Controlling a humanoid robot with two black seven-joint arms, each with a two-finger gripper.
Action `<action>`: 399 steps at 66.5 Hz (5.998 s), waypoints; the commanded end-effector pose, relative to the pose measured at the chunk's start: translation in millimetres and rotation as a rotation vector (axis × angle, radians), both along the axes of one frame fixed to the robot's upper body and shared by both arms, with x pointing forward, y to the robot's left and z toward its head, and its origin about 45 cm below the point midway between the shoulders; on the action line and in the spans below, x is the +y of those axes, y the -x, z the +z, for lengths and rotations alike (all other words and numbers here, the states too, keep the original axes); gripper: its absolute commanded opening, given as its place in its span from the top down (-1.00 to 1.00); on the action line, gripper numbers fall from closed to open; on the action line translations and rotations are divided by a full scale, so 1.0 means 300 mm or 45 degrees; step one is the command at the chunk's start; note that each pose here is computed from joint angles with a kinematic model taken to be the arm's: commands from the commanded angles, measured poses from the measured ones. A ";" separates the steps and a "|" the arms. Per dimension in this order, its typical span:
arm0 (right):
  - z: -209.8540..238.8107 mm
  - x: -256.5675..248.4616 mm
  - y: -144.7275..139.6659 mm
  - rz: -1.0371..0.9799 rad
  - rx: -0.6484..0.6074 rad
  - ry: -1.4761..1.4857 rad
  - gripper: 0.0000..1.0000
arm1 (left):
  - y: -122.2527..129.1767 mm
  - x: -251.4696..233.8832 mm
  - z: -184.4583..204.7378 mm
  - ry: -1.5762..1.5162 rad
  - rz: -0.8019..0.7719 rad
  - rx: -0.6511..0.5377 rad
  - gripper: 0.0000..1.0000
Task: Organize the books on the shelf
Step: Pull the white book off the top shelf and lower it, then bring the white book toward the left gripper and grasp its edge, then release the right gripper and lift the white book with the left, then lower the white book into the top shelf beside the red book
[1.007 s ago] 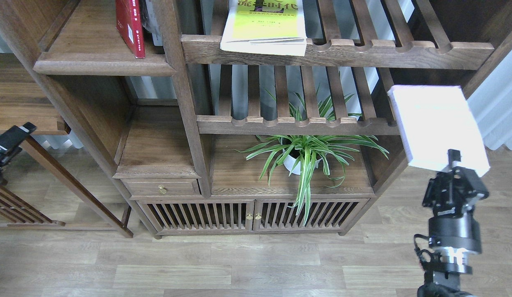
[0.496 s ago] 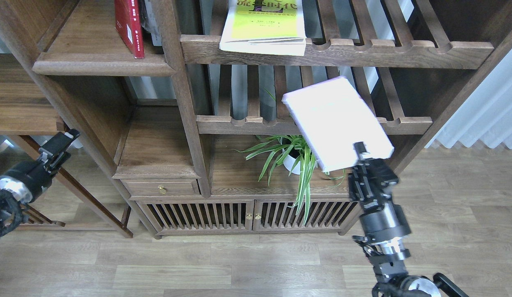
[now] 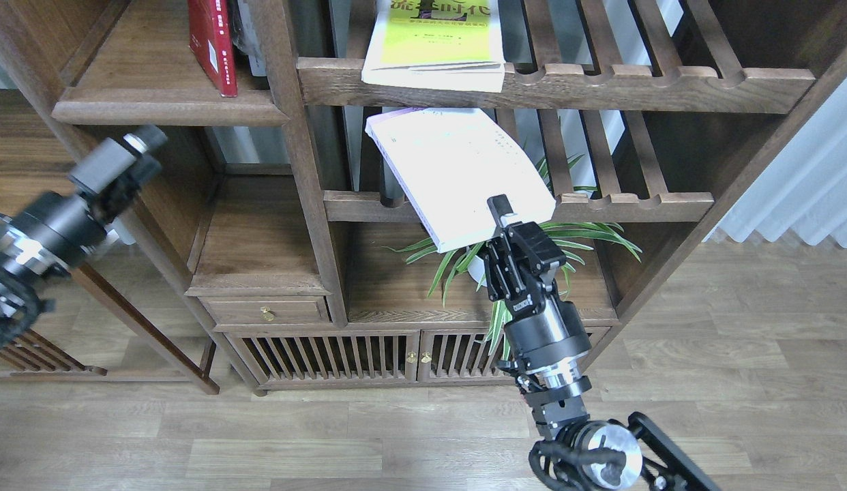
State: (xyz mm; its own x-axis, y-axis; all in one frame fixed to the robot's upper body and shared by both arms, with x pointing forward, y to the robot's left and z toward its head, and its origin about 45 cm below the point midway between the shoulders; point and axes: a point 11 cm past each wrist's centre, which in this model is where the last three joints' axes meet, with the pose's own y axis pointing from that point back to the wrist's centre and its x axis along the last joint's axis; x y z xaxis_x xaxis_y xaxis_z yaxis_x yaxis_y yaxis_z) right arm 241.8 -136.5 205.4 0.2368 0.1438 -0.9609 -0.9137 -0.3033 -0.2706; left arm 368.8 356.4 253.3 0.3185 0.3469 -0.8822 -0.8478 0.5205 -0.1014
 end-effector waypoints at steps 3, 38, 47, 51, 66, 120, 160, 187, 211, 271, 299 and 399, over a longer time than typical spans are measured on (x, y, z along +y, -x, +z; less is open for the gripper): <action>-0.031 0.008 0.058 0.013 -0.007 0.081 0.88 | 0.105 0.010 -0.037 0.140 -0.040 0.066 -0.99; -0.084 0.046 0.150 0.098 0.024 0.064 0.85 | 0.326 -0.031 -0.238 0.481 -0.016 0.350 -0.96; -0.079 0.073 0.157 0.135 0.018 0.051 0.83 | 0.328 -0.042 -0.232 0.580 -0.021 0.376 -0.98; -0.089 0.070 0.154 0.139 0.018 0.058 0.83 | 0.324 -0.054 -0.230 0.612 -0.034 0.390 -0.98; -0.100 0.096 0.174 0.177 -0.004 0.027 0.83 | 0.343 -0.116 -0.263 0.611 -0.103 0.461 -1.00; -0.165 0.194 0.236 0.349 0.049 0.051 0.81 | 0.362 -0.249 -0.315 0.578 -0.243 0.537 -1.00; -0.165 0.215 0.255 0.379 0.053 0.041 0.90 | 0.322 -0.453 -0.287 0.532 -0.451 0.473 -1.00; -0.164 0.231 0.270 0.403 0.056 0.034 0.90 | 0.309 -0.500 -0.278 0.520 -0.508 0.472 -0.61; -0.165 0.236 0.276 0.410 0.060 0.032 0.90 | 0.343 -0.617 -0.295 0.611 -0.577 0.500 0.26; -0.207 0.191 0.225 0.338 0.137 0.139 -0.99 | 0.336 -0.548 -0.302 0.538 -0.539 0.498 0.84; -0.203 0.091 0.157 0.192 0.117 0.158 -1.00 | 0.320 -0.309 -0.281 0.304 -0.429 0.501 0.87; -0.242 0.093 0.149 0.211 0.147 0.204 -1.00 | 0.080 0.324 0.718 -0.950 0.017 -0.219 0.84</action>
